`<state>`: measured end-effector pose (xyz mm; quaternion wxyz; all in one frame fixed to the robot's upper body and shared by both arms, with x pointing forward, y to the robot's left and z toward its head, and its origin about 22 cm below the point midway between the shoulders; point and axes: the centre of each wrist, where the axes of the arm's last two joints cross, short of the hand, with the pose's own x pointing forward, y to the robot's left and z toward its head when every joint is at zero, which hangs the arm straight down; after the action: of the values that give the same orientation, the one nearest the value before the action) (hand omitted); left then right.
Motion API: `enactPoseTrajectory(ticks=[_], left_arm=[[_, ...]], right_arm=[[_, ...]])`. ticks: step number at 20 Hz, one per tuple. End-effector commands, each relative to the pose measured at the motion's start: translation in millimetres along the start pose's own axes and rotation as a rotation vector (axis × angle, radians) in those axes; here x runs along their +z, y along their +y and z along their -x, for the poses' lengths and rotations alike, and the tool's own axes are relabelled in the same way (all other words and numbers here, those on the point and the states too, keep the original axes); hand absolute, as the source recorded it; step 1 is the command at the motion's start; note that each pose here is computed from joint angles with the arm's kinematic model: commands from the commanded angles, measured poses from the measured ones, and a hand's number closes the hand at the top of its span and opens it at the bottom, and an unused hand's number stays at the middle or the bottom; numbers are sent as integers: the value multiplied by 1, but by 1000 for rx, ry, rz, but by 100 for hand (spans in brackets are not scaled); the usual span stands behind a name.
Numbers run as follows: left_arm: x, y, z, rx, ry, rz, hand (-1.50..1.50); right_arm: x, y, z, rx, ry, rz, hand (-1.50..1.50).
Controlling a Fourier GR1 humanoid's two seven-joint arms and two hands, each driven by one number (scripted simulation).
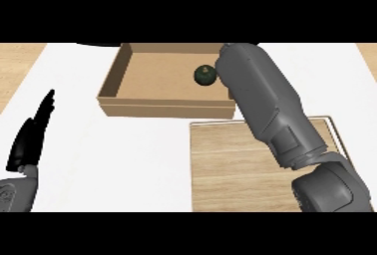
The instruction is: Pick the squash from the tray and place it in the cardboard box
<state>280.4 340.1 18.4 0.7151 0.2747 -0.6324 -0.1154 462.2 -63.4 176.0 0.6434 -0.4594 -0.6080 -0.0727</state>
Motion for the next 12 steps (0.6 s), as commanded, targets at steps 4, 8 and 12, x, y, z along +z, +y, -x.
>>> enactPoseTrajectory(ticks=[4, 8, 12], left_arm=[[13, 12, 25, -4, 60, -51, 0], [8, 26, 30, 10, 96, -69, 0], [17, 35, 34, -18, 94, -76, 0]], right_arm=[[0, -1, 22, -40, 52, 51, -150], [7, -13, 6, -32, 46, 19, -150], [15, -23, 24, -22, 45, -8, -150]])
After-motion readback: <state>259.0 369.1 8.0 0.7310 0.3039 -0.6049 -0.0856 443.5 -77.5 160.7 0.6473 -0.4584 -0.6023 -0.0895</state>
